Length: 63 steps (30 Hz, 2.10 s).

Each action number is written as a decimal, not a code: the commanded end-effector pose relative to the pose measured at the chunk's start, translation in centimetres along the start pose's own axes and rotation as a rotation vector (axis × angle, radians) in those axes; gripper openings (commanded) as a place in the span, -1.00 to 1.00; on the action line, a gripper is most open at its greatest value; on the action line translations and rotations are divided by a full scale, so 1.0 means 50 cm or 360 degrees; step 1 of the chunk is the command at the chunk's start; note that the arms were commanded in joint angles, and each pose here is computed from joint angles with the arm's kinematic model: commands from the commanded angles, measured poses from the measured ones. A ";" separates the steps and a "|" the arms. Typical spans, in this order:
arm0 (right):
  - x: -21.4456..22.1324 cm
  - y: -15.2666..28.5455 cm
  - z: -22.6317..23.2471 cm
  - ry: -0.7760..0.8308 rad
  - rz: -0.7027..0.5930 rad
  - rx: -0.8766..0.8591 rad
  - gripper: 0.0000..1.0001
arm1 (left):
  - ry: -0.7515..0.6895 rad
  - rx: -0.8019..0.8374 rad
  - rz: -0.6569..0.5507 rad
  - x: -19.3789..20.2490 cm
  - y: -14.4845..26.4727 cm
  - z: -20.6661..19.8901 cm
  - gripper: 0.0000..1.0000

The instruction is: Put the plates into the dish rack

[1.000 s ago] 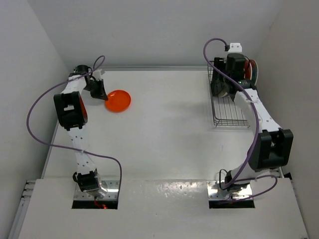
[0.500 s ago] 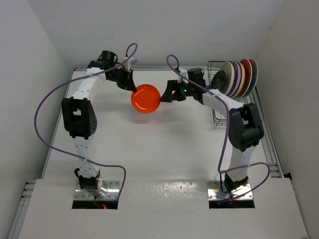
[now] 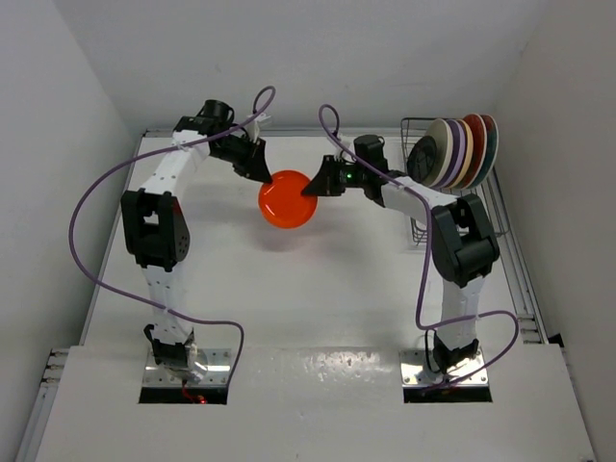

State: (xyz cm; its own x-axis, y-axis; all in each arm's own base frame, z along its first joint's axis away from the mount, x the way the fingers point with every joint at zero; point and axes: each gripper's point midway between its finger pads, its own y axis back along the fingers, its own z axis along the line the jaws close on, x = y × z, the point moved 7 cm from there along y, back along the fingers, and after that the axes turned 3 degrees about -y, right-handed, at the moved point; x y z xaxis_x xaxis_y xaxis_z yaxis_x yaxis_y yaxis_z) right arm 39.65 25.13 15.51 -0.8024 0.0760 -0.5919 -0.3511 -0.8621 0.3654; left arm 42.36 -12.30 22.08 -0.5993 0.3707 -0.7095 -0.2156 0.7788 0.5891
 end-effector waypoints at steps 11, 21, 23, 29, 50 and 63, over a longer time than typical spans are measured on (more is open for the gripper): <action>-0.204 0.267 -0.014 0.0269 -0.0645 0.0933 -0.99 | 0.0142 -0.1222 0.0096 -0.053 0.153 0.113 1.00; -0.316 0.525 -0.088 0.0509 -0.1015 0.2152 -0.99 | 0.0181 -0.1306 0.0192 -0.017 0.152 0.135 1.00; -0.328 0.536 -0.105 0.0517 -0.1011 0.2300 -0.99 | 0.0181 -0.1306 0.0192 -0.017 0.152 0.135 1.00; -0.313 0.498 -0.173 0.0493 -0.0959 0.2388 -0.99 | 0.0168 -0.1319 0.0203 -0.016 0.154 0.137 1.00; -0.214 0.366 -0.311 0.0550 -0.0565 0.2448 -0.99 | 0.0167 -0.1308 0.0234 -0.004 0.151 0.135 1.00; -0.218 0.368 -0.279 0.0657 -0.0526 0.2470 -0.28 | 0.0153 -0.1293 0.0235 -0.004 0.150 0.134 1.00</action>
State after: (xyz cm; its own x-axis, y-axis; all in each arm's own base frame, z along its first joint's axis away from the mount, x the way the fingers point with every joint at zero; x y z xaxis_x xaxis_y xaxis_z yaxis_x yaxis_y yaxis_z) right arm 48.90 1.89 16.14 -0.5617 -0.2144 -0.7991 -0.7810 0.4562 0.4266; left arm 46.16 -3.10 22.76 -0.7458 0.3636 -0.5582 -0.5648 0.0994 0.8192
